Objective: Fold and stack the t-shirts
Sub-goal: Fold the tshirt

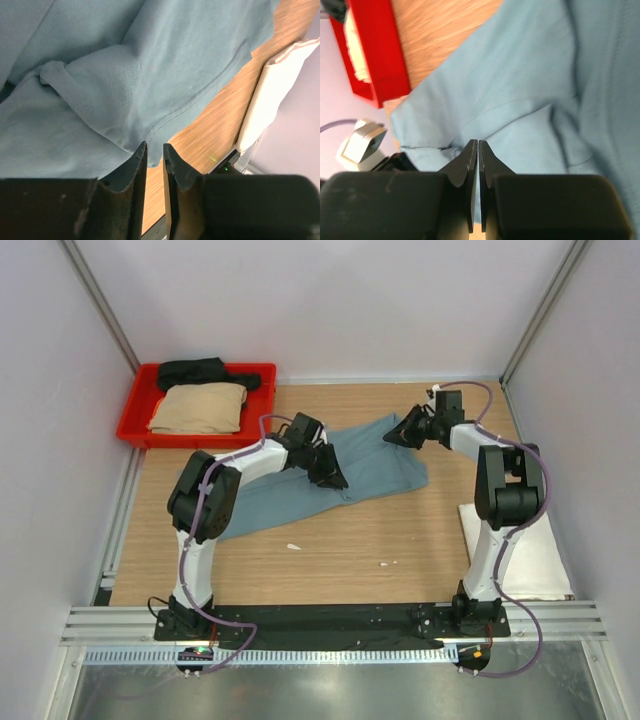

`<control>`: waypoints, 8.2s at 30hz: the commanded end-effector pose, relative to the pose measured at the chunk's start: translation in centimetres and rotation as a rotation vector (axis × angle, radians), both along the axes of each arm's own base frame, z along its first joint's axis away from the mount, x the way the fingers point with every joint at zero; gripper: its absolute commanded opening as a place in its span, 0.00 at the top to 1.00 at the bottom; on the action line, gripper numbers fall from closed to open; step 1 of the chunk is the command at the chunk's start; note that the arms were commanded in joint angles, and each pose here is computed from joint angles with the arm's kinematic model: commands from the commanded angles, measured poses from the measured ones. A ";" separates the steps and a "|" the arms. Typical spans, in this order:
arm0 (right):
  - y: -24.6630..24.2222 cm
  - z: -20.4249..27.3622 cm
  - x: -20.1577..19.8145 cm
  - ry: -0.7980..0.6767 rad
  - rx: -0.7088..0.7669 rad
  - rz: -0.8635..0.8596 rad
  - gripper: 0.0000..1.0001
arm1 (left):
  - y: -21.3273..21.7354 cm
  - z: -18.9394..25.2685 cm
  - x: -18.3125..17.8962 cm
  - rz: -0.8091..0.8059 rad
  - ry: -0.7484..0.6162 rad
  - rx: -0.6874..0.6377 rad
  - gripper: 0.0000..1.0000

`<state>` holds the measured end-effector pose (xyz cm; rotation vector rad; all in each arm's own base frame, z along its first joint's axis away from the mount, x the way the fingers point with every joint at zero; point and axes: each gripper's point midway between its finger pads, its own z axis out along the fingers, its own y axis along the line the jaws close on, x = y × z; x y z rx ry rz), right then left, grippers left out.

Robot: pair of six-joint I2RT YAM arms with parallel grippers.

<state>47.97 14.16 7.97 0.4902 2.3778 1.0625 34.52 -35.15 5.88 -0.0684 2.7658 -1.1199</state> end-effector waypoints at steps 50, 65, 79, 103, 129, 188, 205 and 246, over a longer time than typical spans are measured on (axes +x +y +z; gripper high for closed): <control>-0.8 3.8 1.5 0.033 -0.683 -0.310 0.00 | 17.7 9.4 -0.9 0.180 -0.251 0.428 0.57; 3.7 -2.7 3.8 0.055 -0.779 -0.375 0.00 | 22.2 -1.6 -4.1 0.080 -0.060 0.703 0.42; 3.7 -7.2 6.6 0.010 -0.850 -0.164 0.00 | 13.9 -6.3 -11.6 -0.084 0.215 0.582 0.44; 7.1 8.9 10.4 -0.420 -0.742 0.144 0.00 | 1.3 12.2 -6.3 -0.076 -0.066 0.023 0.42; 8.4 0.8 8.4 -0.273 -0.834 0.114 0.28 | 18.7 9.7 -10.3 0.298 0.009 0.102 0.45; 0.6 -3.6 -37.0 0.338 -0.214 0.093 0.47 | 13.4 -5.0 -22.3 -0.031 0.368 0.281 0.70; 0.5 -6.6 -38.0 0.371 -0.188 0.074 0.50 | 12.3 -5.4 -21.4 0.012 0.361 0.230 0.57; 0.5 -7.2 -38.7 0.392 -0.175 0.087 0.59 | 13.7 -7.8 -21.1 0.041 0.190 0.247 0.71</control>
